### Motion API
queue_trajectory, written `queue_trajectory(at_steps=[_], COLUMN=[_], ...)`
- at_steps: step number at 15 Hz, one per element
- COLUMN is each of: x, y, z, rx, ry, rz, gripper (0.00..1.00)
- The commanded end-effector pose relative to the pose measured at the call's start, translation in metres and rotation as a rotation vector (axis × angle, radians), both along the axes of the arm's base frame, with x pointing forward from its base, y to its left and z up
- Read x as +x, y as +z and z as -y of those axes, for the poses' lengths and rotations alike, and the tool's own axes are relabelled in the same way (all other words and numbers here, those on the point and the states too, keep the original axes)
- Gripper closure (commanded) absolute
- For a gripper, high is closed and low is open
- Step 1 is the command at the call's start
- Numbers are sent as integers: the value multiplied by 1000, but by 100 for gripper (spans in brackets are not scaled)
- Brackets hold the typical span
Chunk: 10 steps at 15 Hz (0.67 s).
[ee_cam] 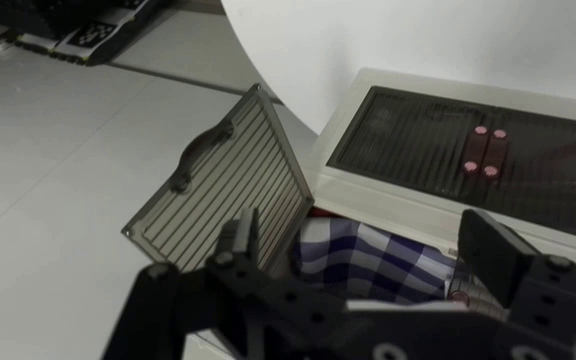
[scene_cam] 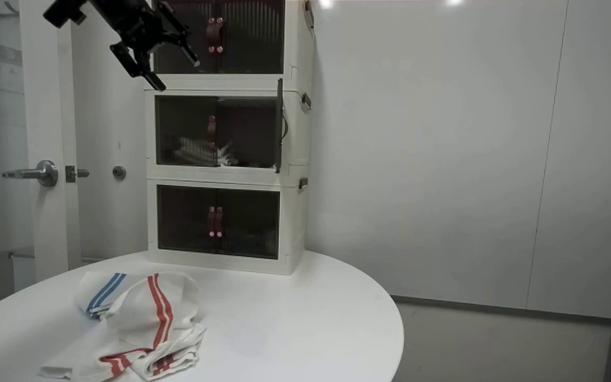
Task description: Open the middle left cabinet door
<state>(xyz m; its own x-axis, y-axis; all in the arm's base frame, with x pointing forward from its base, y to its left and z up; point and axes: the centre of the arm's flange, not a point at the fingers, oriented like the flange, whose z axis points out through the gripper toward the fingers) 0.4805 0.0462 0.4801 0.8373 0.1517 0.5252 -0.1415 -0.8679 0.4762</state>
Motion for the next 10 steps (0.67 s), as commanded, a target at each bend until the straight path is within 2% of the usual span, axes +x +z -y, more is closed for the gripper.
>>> queue_trajectory(at_steps=[1,4,7,9,10], x=[57,77,90,102,109], y=[-20,-28,-35,-49,-61], z=[-32,-60,-83,-90,-92], rx=[-105,-177,-225,-250,-254], ry=[-21,-12,-11,-22,-22], rz=[131,282,394,418,398], gripper=[0,0,0,0,0])
